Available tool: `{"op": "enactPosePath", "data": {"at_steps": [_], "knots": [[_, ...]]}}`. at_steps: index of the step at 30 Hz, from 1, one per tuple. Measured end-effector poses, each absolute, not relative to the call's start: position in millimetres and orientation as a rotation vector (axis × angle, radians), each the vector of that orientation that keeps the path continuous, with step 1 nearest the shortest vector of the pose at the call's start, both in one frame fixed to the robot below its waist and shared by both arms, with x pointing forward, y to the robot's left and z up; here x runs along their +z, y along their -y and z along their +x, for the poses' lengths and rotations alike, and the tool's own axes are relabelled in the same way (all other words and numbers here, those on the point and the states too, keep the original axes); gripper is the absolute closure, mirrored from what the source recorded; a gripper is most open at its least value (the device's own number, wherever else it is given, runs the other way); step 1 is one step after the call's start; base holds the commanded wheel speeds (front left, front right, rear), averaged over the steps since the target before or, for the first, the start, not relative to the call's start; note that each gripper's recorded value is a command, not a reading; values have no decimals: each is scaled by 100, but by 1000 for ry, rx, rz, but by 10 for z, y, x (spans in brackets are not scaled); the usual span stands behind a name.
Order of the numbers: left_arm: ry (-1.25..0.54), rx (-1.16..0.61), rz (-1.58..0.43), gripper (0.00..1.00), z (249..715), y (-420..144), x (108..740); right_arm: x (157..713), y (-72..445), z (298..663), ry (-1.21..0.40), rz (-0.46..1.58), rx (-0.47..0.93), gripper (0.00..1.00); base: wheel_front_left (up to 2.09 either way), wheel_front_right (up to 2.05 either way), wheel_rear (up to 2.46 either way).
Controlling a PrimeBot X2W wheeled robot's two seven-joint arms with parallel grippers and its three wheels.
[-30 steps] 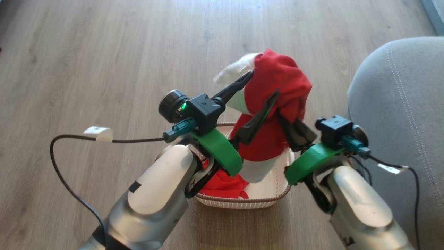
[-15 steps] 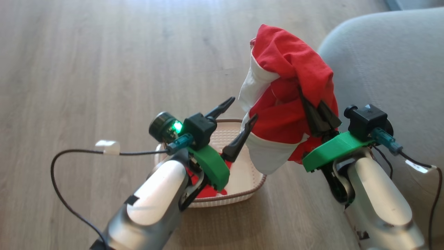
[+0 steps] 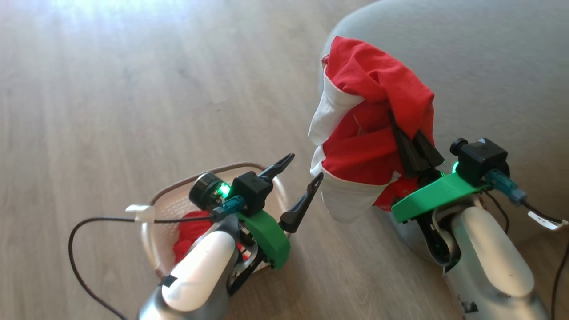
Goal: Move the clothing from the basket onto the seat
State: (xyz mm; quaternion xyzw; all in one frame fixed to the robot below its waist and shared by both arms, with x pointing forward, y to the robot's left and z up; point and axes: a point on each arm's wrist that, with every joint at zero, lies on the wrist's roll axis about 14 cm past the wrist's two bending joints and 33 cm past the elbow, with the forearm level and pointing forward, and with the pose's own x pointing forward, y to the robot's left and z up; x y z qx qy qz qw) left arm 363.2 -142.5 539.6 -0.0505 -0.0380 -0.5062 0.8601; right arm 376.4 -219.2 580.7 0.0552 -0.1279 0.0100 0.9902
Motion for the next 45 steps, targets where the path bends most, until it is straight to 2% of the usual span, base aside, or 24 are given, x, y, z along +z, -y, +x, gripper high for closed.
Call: {"op": "enactPosePath", "data": {"at_steps": [12,26,31,36,45], "knots": [[70,-1258,-137,0,3228,1990,5401,5866,3034,3033,308,101,-261,100,0,0,0],[53,-1296,-173,0,3221,2097,5348,5798,3368,2786,294,70,-399,100,0,0,0],[43,-1287,-200,0,3297,2091,5291,5828,3538,2910,281,45,-423,100,0,0,0],[27,-1282,-217,0,3370,2065,5176,6096,3828,3156,304,-53,-440,100,0,0,0],[-15,-1221,-234,0,3763,1887,4883,6219,4055,3867,261,-188,-403,100,0,0,0]]}}
